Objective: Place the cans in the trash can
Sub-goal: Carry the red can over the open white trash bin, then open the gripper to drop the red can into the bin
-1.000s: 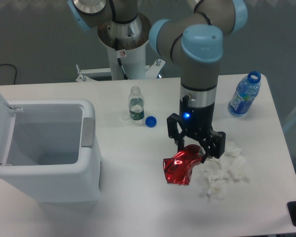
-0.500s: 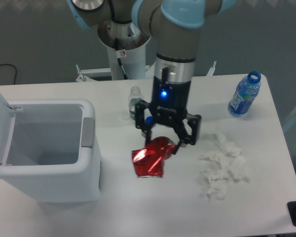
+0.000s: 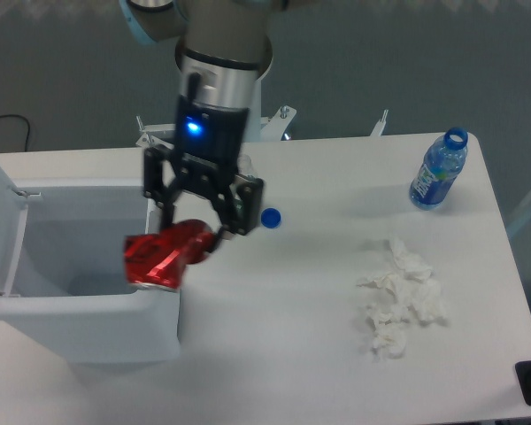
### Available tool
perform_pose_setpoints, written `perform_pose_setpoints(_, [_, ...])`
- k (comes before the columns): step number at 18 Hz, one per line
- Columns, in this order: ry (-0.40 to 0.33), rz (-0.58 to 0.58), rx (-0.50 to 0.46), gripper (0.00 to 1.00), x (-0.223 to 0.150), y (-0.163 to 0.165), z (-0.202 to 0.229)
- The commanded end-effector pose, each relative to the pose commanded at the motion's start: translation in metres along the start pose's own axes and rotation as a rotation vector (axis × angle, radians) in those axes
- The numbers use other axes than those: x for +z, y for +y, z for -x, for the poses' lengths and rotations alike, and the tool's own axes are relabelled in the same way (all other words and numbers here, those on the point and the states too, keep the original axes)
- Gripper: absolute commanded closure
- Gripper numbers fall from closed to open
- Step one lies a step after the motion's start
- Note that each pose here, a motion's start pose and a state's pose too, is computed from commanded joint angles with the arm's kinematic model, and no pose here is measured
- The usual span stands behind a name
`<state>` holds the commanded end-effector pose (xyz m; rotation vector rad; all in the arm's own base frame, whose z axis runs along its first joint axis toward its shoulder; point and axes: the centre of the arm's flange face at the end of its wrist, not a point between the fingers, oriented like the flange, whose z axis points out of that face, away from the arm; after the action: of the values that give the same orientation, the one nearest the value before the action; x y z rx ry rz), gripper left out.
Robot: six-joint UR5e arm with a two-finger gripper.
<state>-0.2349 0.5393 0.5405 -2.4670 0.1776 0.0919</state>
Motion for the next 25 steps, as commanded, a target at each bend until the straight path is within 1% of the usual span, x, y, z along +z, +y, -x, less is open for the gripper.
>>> perform_pose_setpoints(4, [0.056, 0.030, 0.016, 0.33, 0.010, -0.003, -0.028])
perform_pose_setpoints(8, [0.081, 0.048, 0.028, 0.33, 0.015, 0.005, -0.043])
perform_pose_setpoints(12, [0.089, 0.053, 0.032, 0.33, 0.015, 0.009, -0.050])
perform_pose_setpoints(20, [0.100, 0.067, 0.026, 0.32, 0.024, 0.014, -0.051])
perform_pose_setpoints(22, [0.099, 0.066, 0.025, 0.27, 0.024, 0.014, -0.050])
perform_pose_setpoints(25, [0.096, 0.070, 0.027, 0.25, 0.026, 0.015, -0.049])
